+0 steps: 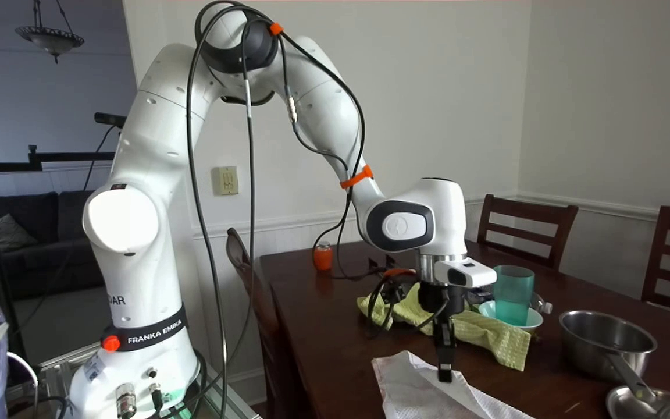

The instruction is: Use the corners to fold the towel

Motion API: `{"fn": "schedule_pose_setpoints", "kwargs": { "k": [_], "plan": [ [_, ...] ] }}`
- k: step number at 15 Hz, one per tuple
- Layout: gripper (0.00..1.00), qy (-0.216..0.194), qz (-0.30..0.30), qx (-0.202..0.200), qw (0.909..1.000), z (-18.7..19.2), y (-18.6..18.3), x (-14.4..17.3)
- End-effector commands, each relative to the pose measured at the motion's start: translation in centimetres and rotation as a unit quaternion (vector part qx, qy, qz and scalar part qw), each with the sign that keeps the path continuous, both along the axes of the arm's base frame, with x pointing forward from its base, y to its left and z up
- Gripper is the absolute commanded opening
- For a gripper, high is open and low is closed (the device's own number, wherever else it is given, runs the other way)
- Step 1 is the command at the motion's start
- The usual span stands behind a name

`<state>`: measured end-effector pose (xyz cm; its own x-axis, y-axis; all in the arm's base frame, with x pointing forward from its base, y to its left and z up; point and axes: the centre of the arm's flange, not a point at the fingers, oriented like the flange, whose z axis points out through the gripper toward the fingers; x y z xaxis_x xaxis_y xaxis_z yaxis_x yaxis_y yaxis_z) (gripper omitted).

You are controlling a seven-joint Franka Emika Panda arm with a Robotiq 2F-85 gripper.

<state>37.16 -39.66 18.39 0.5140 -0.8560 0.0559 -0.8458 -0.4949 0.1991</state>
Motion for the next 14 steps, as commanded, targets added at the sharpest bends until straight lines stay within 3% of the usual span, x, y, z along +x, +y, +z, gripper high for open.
{"fn": "schedule_pose_setpoints", "kwargs": {
  "k": [1,14],
  "plan": [
    [0.01,0.012,0.024,0.004,0.9996,-0.1,0.1,-3.1],
    [0.01,0.044,0.054,-0.017,0.9974,-0.7,-2.1,-7.7]
  ]
}}
